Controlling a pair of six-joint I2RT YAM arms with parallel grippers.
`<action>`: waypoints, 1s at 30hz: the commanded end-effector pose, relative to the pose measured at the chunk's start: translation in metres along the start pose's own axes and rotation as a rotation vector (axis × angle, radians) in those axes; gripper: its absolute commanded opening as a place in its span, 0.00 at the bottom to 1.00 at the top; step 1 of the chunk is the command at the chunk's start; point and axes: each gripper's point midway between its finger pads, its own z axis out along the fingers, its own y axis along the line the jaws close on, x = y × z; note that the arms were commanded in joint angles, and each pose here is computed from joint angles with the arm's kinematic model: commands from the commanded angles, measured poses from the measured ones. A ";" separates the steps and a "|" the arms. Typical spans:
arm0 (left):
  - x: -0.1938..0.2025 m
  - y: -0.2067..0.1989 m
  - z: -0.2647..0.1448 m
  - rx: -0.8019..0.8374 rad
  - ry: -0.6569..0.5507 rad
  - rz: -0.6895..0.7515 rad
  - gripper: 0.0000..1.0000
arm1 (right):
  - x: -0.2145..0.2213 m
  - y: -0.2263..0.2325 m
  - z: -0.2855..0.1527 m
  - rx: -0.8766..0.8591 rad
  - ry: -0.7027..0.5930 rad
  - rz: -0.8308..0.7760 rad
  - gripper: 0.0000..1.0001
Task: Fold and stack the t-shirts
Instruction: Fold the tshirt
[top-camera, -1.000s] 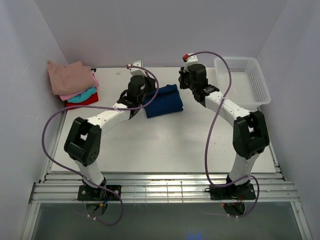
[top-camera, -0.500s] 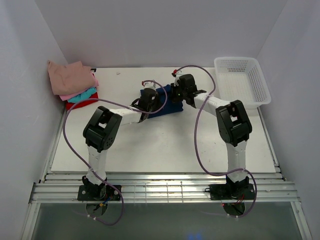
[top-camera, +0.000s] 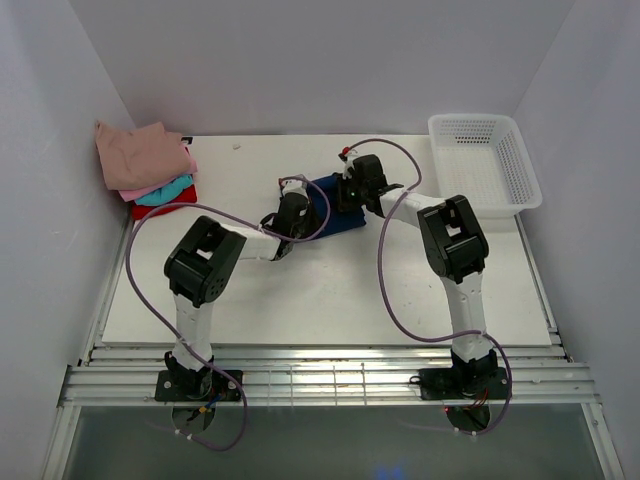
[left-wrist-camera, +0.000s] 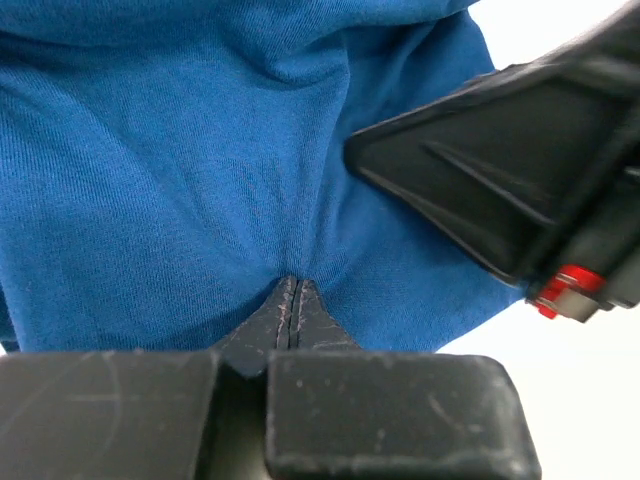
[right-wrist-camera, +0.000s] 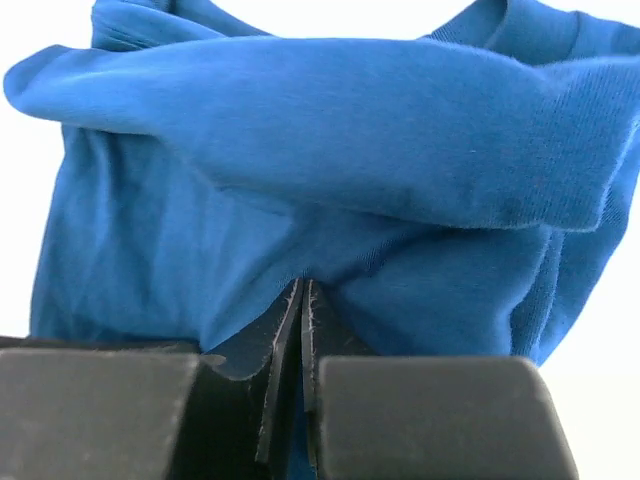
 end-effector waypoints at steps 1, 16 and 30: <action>0.035 0.008 -0.016 -0.026 0.090 0.014 0.00 | -0.023 0.011 0.005 -0.043 -0.064 0.002 0.08; 0.123 0.014 -0.057 -0.032 0.231 0.058 0.00 | -0.022 0.016 0.008 -0.076 -0.077 0.037 0.08; 0.167 0.041 -0.115 -0.089 0.283 0.111 0.00 | -0.034 0.025 -0.011 -0.094 -0.138 0.035 0.08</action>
